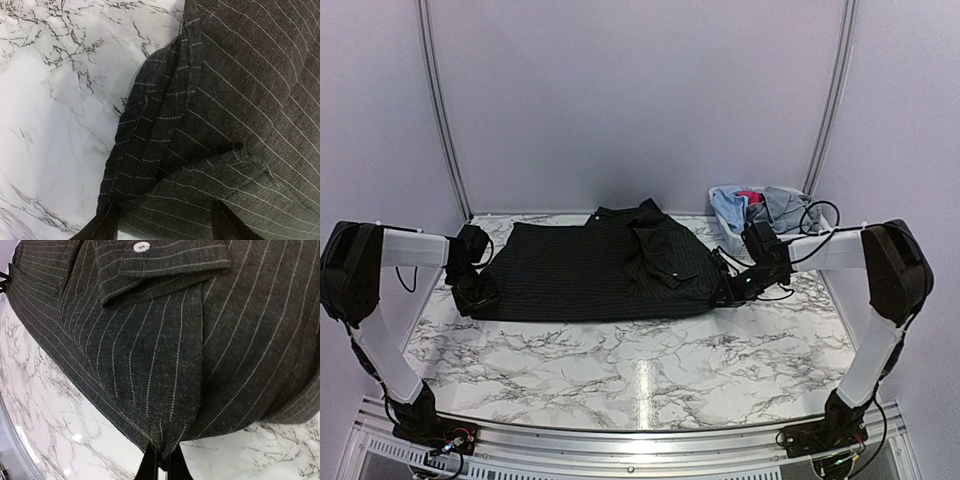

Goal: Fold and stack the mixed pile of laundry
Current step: Move the flattened shirt to the center of the board.

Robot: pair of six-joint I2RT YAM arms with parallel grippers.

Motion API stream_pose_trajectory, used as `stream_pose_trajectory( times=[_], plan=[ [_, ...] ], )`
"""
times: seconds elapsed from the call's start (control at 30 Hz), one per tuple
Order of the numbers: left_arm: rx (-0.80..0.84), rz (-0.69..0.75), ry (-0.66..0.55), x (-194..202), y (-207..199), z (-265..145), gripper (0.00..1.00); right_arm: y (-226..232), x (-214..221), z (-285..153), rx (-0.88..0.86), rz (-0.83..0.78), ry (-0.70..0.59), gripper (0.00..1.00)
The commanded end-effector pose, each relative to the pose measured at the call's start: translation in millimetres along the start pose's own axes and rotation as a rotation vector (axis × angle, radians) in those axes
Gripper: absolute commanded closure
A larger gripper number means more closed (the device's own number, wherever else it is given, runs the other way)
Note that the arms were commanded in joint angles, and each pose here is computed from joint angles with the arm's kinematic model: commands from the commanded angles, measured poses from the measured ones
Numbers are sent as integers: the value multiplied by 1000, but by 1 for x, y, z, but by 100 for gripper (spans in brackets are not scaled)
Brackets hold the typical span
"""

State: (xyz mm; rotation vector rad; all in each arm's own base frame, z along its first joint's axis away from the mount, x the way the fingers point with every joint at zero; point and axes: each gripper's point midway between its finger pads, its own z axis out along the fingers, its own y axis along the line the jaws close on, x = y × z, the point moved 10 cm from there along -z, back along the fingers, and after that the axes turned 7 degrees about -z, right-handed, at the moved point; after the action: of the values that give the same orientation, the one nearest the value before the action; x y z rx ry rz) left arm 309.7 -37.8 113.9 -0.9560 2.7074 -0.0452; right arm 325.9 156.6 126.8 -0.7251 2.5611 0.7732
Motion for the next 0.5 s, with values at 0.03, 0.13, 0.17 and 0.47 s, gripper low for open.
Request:
stream_pose_trajectory(
  times=[0.03, 0.13, 0.17, 0.47],
  plan=[
    [-115, 29, 13, 6, 19, 11, 36, 2, 8, -28, 100, 65, 62, 100],
    [-134, 36, 12, 8, 25, 11, 39, -4, 21, -36, 116, 107, 90, 100],
    [-133, 39, 22, 9, 26, 11, 41, -3, 25, -36, 102, 114, 102, 100],
    [-74, 13, 96, 32, 42, -9, 44, 14, 70, -28, -7, 174, 232, 100]
  ],
)
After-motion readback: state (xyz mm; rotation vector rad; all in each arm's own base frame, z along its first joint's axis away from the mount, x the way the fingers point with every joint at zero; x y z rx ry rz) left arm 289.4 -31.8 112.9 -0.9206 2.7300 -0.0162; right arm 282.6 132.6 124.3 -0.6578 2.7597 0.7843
